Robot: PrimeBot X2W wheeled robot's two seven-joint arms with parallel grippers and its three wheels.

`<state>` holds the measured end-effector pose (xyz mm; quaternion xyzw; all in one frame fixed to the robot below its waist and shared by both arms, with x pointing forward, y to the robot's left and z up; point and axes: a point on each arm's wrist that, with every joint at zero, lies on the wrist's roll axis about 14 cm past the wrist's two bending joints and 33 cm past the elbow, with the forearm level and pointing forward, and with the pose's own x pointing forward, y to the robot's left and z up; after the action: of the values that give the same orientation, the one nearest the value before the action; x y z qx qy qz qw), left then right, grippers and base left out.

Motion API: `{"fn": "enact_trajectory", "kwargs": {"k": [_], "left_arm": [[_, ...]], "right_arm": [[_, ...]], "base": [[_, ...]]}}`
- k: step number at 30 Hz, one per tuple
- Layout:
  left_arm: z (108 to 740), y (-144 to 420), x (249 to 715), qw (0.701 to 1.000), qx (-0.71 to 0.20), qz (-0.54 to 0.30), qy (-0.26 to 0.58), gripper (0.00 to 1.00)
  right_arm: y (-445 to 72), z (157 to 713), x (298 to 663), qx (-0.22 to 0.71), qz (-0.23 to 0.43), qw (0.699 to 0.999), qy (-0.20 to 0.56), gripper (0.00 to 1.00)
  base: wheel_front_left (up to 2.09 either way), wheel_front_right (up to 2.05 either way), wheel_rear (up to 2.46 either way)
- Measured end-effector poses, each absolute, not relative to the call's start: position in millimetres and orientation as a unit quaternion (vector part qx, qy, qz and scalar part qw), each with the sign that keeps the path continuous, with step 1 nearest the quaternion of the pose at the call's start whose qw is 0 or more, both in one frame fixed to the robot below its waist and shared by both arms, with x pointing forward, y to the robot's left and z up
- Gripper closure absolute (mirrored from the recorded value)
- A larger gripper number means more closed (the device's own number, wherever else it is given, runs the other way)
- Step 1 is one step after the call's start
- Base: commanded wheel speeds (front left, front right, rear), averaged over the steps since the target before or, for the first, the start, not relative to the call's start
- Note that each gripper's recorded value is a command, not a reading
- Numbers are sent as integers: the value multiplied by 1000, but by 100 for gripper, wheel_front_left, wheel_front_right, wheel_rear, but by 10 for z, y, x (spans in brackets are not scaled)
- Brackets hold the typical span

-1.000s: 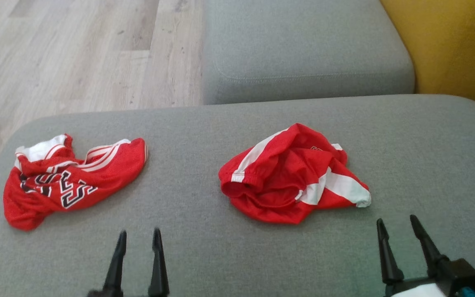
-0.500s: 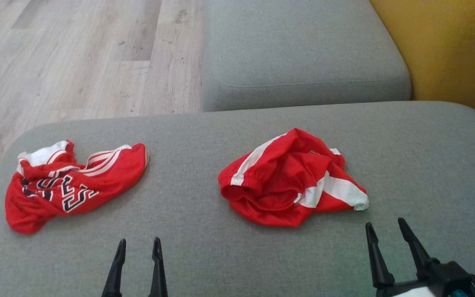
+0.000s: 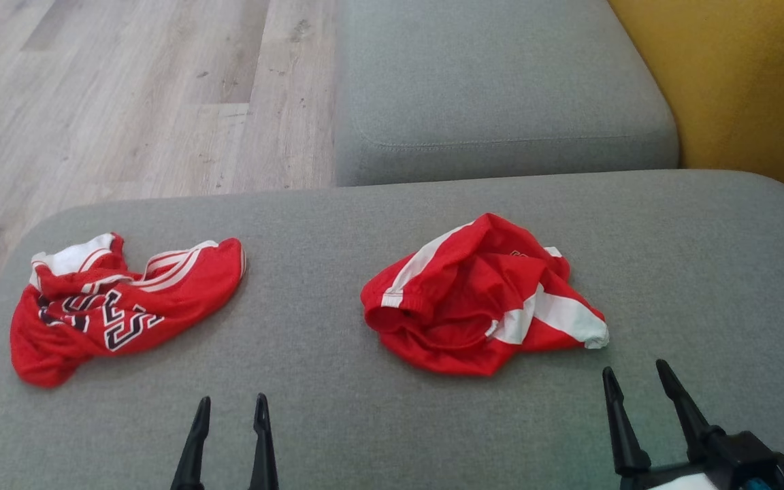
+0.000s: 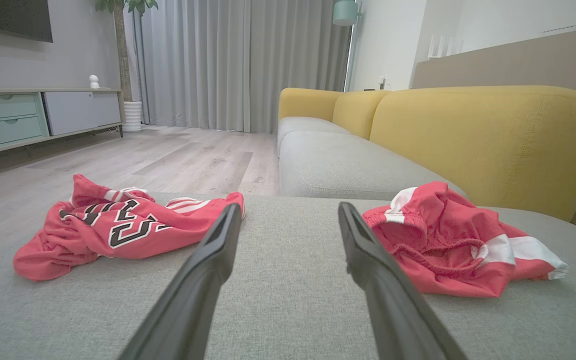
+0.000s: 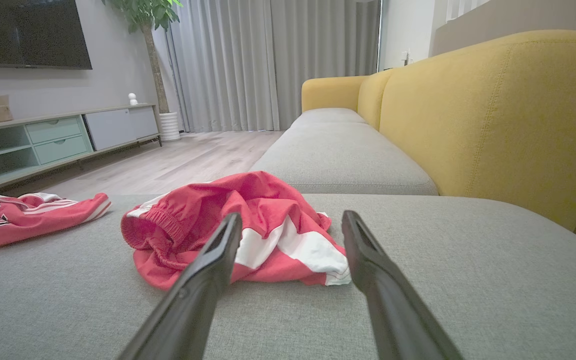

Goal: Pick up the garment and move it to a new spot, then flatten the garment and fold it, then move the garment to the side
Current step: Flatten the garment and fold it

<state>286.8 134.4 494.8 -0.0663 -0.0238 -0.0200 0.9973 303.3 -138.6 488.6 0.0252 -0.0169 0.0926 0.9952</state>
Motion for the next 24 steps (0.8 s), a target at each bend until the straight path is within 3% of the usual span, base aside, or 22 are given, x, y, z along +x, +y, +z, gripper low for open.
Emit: {"fn": "enact_trajectory", "kwargs": {"k": [14,24], "left_arm": [[4782,1121,2876,997,-63,-53,7,0],[4687,331,3195,977,-64,-198,38,0]], "right_arm": [[-1430,4843,3015,26,84,996,-10,0],[-1565,4688,2987,18,60,998,18,0]], "base": [[0,0,0],[0,0,0]]}}
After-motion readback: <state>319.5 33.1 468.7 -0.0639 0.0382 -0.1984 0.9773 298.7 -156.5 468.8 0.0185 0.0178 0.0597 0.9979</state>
